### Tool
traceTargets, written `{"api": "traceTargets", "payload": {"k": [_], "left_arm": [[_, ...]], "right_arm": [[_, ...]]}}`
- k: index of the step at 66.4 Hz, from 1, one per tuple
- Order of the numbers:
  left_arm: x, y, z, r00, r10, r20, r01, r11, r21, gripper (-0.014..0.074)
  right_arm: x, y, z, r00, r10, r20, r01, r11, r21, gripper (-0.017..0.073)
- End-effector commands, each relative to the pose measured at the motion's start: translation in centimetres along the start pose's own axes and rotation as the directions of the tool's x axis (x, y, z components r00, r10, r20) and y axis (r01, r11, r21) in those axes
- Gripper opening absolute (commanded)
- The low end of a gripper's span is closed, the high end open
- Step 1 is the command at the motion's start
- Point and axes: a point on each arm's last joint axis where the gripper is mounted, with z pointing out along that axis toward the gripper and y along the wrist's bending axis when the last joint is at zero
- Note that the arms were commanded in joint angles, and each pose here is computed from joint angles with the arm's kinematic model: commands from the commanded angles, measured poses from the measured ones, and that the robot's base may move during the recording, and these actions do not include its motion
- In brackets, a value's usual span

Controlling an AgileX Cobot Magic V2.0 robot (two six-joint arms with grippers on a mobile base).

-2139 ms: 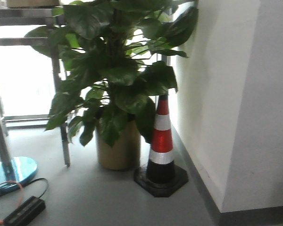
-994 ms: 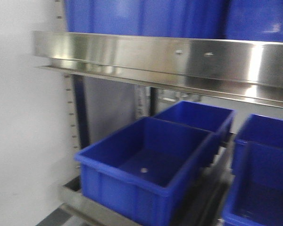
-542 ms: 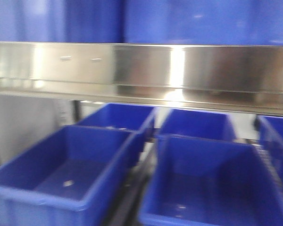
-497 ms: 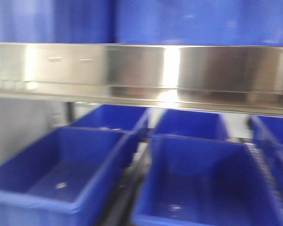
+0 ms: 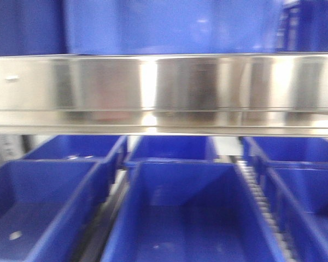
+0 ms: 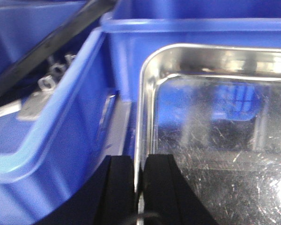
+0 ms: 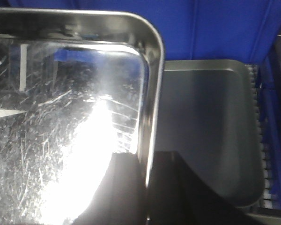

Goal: Stack silver trays without gaps
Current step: 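Position the held tray above the silver tray on the shelf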

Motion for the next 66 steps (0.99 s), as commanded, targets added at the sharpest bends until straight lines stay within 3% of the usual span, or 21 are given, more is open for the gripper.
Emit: {"api": "traceTargets", "payload": {"k": [1, 46, 66], "left_arm": [[0.05, -1.65, -0.14, 1.0, -0.004, 0.018, 0.002, 0.993, 0.117, -0.0017], [0.05, -1.65, -0.14, 1.0, -0.004, 0.018, 0.002, 0.993, 0.117, -0.0017], [-0.2, -2.0, -0.19, 0.999, -0.008, 0.045, 0.0, 0.988, 0.155, -0.0017]], "right_arm": [[-2.16, 3.41, -1.41, 0.97, 0.053, 0.238, 0.035, 0.935, -0.354, -0.0015], [-2.16, 3.41, -1.41, 0.97, 0.053, 0.238, 0.035, 0.935, -0.354, -0.0015], [-2.16, 3.41, -1.41, 0.97, 0.053, 0.238, 0.035, 0.935, -0.354, -0.0015]]}}
